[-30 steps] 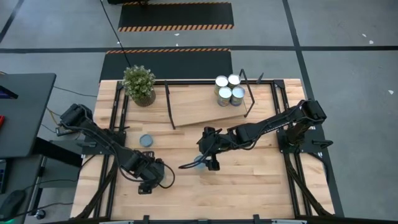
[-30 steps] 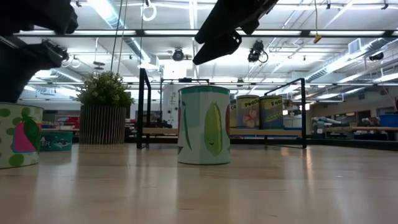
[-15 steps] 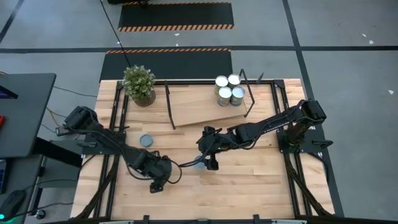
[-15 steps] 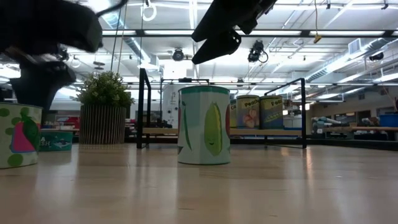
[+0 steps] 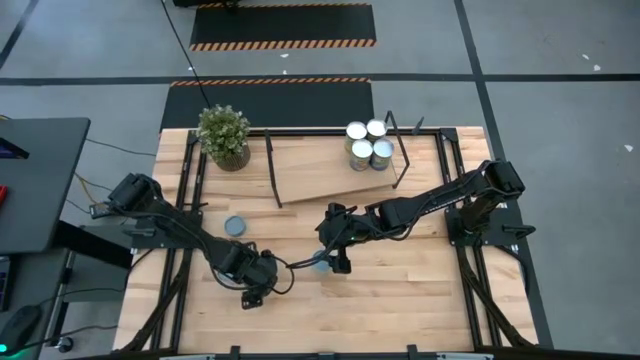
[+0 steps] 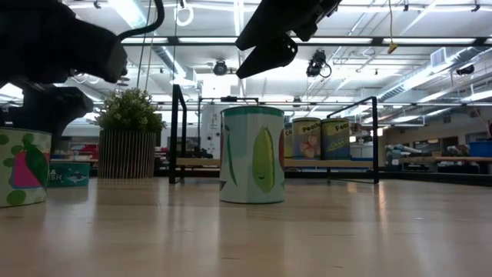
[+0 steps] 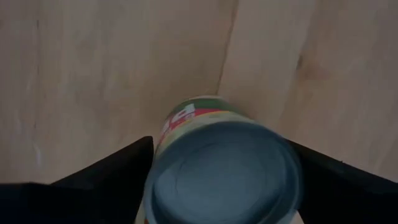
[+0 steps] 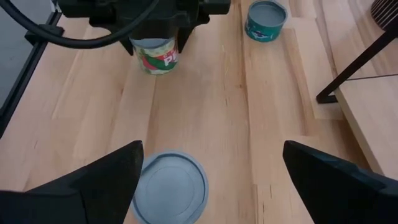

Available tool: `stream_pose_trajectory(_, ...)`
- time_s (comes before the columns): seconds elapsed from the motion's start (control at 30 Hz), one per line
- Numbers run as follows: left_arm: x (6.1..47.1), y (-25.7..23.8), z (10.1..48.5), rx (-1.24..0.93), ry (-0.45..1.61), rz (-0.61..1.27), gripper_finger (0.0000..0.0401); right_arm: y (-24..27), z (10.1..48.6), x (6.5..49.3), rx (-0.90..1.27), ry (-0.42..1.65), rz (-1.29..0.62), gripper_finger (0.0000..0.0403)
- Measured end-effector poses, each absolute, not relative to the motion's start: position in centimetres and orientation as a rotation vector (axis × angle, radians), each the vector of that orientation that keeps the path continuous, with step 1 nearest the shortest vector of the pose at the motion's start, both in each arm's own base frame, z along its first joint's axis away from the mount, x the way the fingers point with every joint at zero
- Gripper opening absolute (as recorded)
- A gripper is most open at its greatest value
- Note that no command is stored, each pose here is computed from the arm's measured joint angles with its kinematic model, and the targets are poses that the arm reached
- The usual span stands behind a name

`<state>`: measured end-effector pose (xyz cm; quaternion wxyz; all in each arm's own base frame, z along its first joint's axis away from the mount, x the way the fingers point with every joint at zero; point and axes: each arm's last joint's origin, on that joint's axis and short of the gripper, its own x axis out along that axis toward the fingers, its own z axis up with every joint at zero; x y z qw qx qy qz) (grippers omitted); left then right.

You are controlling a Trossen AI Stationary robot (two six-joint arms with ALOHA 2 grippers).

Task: Pick and place cans onto a shelf
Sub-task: Put the canned green peas on the shelf

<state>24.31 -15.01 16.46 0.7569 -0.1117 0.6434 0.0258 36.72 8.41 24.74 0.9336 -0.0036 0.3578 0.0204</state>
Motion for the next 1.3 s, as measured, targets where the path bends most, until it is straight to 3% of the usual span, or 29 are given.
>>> stream_pose_trajectory(0.2,24.5,-14.8,16.4,-0.245,1.404,0.05,0.0294,8.2,24.9,36.5,-0.015,0.75,0.036,0.0393)
stream_pose_trajectory(0.43,27.2,-12.2,18.6,-0.316,1.384,0.098,0.029,5.7,28.4,33.8,-0.008,0.747,-0.056,0.0381)
stream_pose_trajectory(0.73,31.7,-5.5,23.8,-0.209,1.235,0.049,0.029,1.8,32.4,30.4,0.047,0.692,-0.231,0.0365)
stream_pose_trajectory(1.3,40.0,8.6,28.3,0.109,1.183,0.007,0.0291,-1.8,33.3,26.0,0.299,0.77,-0.597,0.0358)
